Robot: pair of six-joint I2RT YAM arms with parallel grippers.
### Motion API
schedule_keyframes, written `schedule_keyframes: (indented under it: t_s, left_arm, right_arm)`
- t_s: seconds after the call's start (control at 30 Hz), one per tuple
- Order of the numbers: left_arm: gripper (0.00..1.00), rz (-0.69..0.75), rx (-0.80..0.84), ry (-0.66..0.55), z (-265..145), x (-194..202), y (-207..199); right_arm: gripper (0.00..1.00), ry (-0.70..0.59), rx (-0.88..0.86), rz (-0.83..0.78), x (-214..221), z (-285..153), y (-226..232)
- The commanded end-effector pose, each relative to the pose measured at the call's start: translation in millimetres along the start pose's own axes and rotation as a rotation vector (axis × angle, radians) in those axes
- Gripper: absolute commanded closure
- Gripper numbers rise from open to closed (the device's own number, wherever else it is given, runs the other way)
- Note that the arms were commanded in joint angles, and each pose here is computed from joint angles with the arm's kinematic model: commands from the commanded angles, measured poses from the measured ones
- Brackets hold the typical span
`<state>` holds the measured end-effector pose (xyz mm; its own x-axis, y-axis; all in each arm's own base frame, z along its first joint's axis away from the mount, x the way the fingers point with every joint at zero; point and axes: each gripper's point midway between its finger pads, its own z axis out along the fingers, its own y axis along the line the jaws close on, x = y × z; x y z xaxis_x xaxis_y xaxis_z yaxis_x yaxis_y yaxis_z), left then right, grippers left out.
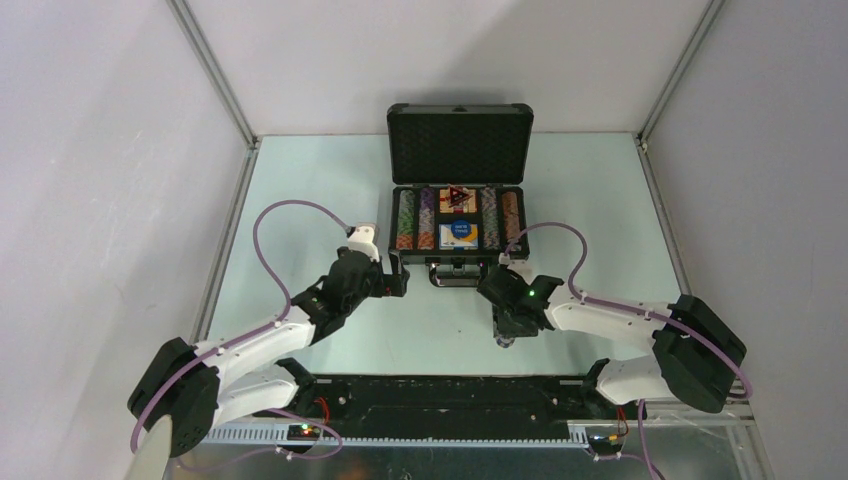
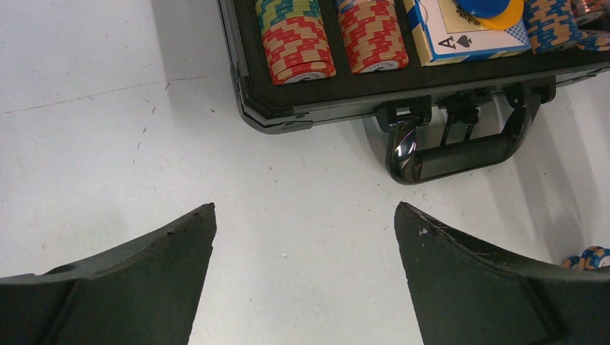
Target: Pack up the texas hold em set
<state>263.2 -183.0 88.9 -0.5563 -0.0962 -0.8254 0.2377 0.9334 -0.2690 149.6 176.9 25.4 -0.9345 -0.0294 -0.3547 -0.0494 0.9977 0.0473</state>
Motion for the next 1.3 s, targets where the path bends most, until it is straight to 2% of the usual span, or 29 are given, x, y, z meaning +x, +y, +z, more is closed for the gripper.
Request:
schedule_keyframes:
  t_s: [0.0, 0.7, 1.03, 1.27]
  left_arm:
    - [0.02, 0.009, 0.021, -0.060, 1, -23, -11]
    - [0.02, 0.008, 0.025, -0.060, 1, -23, -12]
    - [0.02, 0.008, 0.021, -0.061, 0, -23, -11]
    - [0.02, 0.008, 0.023, -0.063, 0, -24, -11]
  right_arm:
    - [0.91, -0.043, -0.014, 0.004, -14, -9, 4]
    - [0.86, -0.008, -0.045, -0.020, -4, -3, 17]
    - [0.73, 0.012, -0.015, -0.033, 0, 3, 13]
    - [0.56, 0.023, -0.011, -0.037, 3, 4, 13]
